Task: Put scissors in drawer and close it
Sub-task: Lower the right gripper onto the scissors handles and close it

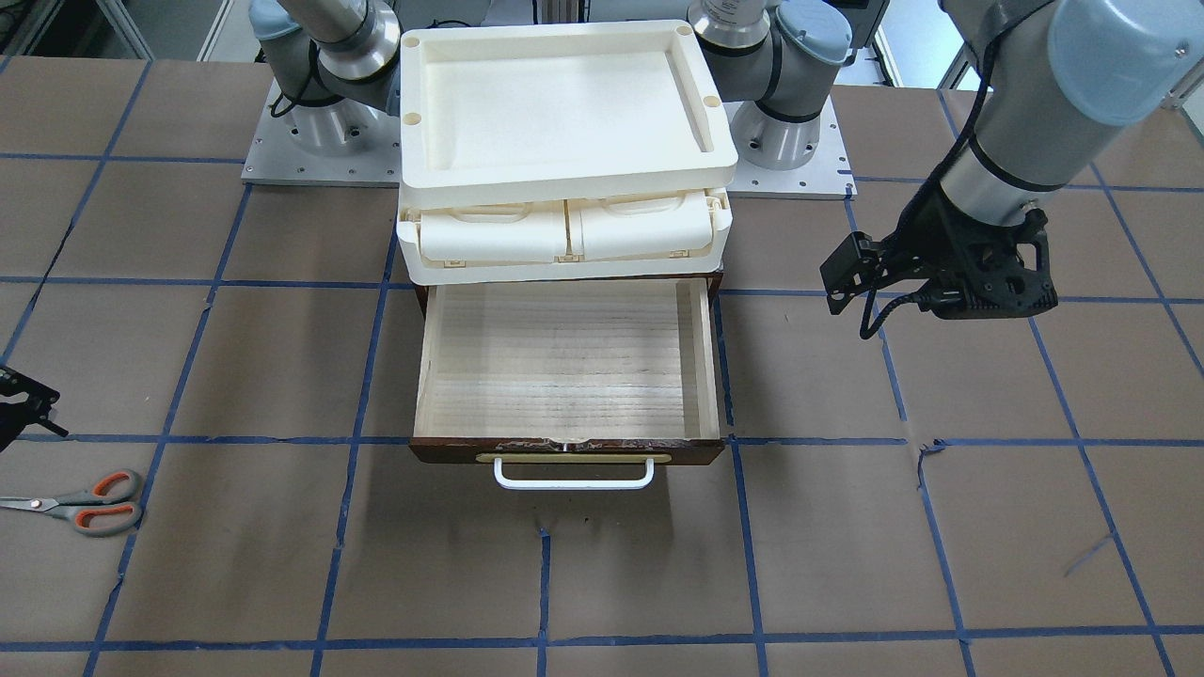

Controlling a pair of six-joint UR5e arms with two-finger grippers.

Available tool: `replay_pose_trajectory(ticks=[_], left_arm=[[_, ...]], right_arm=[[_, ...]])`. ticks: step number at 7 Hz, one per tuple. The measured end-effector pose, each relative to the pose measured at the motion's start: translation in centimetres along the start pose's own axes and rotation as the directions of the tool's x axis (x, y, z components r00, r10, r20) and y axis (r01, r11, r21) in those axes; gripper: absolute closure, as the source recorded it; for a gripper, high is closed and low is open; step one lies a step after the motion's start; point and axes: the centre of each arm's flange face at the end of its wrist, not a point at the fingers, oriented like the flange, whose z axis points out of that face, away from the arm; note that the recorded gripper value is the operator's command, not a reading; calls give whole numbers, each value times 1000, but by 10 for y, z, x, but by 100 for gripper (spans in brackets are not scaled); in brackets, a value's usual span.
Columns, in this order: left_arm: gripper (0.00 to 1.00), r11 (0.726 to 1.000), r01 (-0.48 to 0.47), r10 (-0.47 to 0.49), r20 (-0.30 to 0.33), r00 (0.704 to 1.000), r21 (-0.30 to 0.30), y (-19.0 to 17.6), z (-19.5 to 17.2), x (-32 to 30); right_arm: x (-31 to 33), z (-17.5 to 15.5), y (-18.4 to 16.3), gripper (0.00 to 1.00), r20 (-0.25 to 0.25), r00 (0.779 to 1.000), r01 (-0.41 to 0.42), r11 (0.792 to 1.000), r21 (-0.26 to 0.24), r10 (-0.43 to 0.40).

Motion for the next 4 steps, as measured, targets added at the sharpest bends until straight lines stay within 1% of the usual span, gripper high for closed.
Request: replay_pose_trajectory(ticks=[1, 2, 3, 4], left_arm=[[0, 1000, 0, 0, 0, 1000, 0, 0, 0, 0], [0, 1000, 0, 0, 0, 1000, 0, 0, 0, 0], [0, 1000, 0, 0, 0, 1000, 0, 0, 0, 0], [0, 1000, 0, 0, 0, 1000, 0, 0, 0, 0]], right_arm=[[9, 25, 13, 5, -22, 993, 120, 993, -4, -120], [10, 49, 22, 5, -35, 975, 219, 976, -9, -219], [6, 68, 29, 6, -56, 951, 304, 953, -17, -304], [1, 82, 33, 6, -87, 928, 362, 932, -22, -363]])
